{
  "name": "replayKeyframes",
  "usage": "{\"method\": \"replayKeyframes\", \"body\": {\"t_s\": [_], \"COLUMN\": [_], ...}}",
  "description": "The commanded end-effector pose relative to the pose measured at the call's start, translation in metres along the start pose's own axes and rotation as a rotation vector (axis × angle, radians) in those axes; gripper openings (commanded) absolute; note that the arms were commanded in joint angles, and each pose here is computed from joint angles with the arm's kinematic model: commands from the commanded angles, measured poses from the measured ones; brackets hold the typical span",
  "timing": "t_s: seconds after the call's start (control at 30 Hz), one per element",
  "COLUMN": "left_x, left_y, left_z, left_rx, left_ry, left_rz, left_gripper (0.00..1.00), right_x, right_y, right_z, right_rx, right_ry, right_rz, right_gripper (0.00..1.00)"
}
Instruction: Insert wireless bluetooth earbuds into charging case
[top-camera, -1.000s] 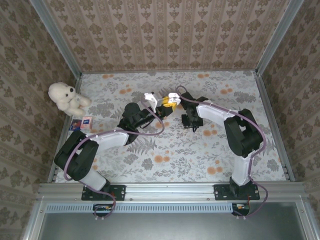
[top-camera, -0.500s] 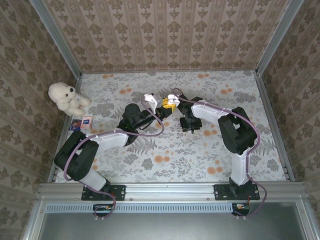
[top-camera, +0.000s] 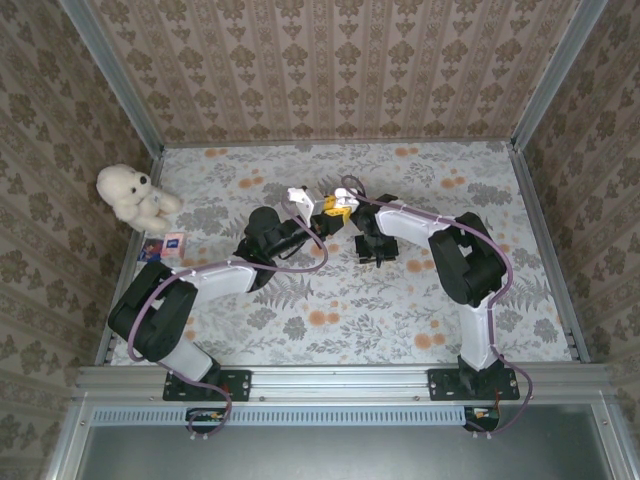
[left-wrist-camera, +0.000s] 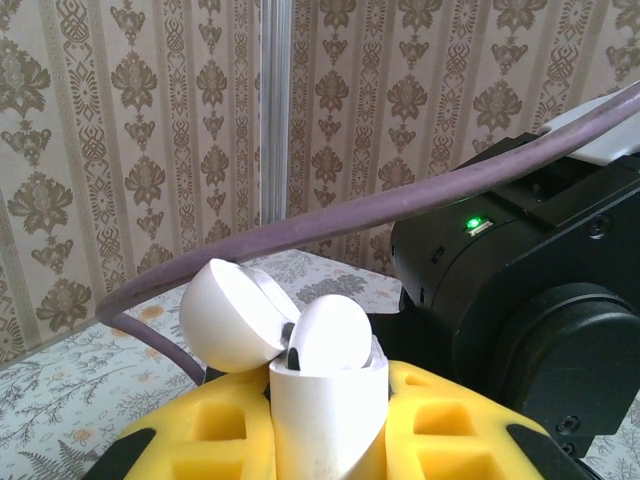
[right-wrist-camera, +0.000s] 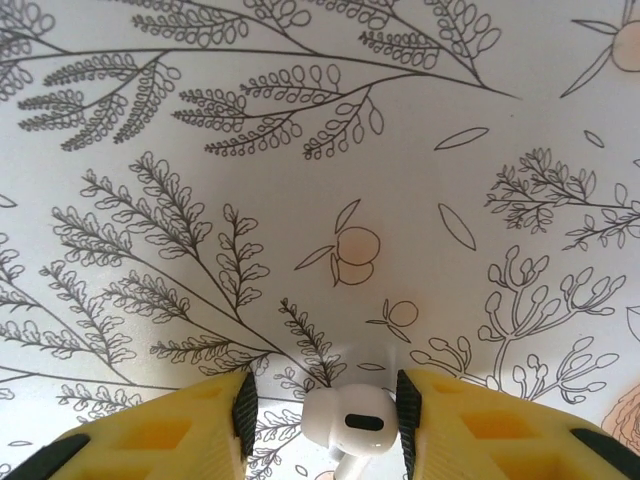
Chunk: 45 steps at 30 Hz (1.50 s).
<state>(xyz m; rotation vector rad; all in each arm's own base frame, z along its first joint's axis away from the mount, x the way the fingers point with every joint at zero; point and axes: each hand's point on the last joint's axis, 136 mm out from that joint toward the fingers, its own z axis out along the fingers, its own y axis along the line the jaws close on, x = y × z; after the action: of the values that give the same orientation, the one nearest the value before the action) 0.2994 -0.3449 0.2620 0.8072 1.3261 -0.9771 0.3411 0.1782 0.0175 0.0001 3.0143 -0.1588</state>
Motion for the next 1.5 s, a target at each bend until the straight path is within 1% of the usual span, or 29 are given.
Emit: {"method": "replayKeyframes", "body": {"t_s": [0.0, 0.33, 0.47, 0.67, 0.9, 1.1, 1.33, 1.47], "left_x": [-0.027, -0.027, -0.027, -0.029, -0.033, -0.036, -0.039, -0.042], "left_y": [-0.006, -0.007, -0.007, -0.008, -0.008, -0.009, -0.015, -0.017], "left_z": [-0.004, -0.005, -0.006, -0.008, -0.01, -0.013, -0.017, -0.016], "left_rx": [0.014, 0.016, 0.015, 0.014, 0.01, 0.019, 0.041, 0.059], "left_ry": [-0.077, -0.079, -0.079, -0.083, -0.085, -0.089, -0.095, -0.105], "left_rz": [0.063, 0.06, 0.061, 0.065, 0.071, 0.082, 0.11, 0.112], "left_gripper": [0.0, 0.0, 0.0, 0.0, 0.0, 0.0, 0.0, 0.0], "right_x": [0.012, 0.02, 0.018, 0.012, 0.0, -0.014, -0.037, -0.047], "right_y": [-0.009, -0.017, -0.019, -0.028, -0.045, -0.061, -0.075, -0.081], "right_z": [0.008, 0.011, 0.008, -0.007, -0.039, -0.086, -0.165, -0.212], "right_rx": [0.072, 0.096, 0.094, 0.103, 0.106, 0.094, 0.037, -0.019], "right_ry": [0.046, 0.06, 0.041, -0.038, -0.21, -0.382, -0.602, -0.717], "right_rz": [0.005, 0.024, 0.029, 0.04, 0.095, 0.132, 0.162, 0.184], "right_gripper": [0.44, 0.35, 0.31, 0.28, 0.25, 0.25, 0.25, 0.26]}}
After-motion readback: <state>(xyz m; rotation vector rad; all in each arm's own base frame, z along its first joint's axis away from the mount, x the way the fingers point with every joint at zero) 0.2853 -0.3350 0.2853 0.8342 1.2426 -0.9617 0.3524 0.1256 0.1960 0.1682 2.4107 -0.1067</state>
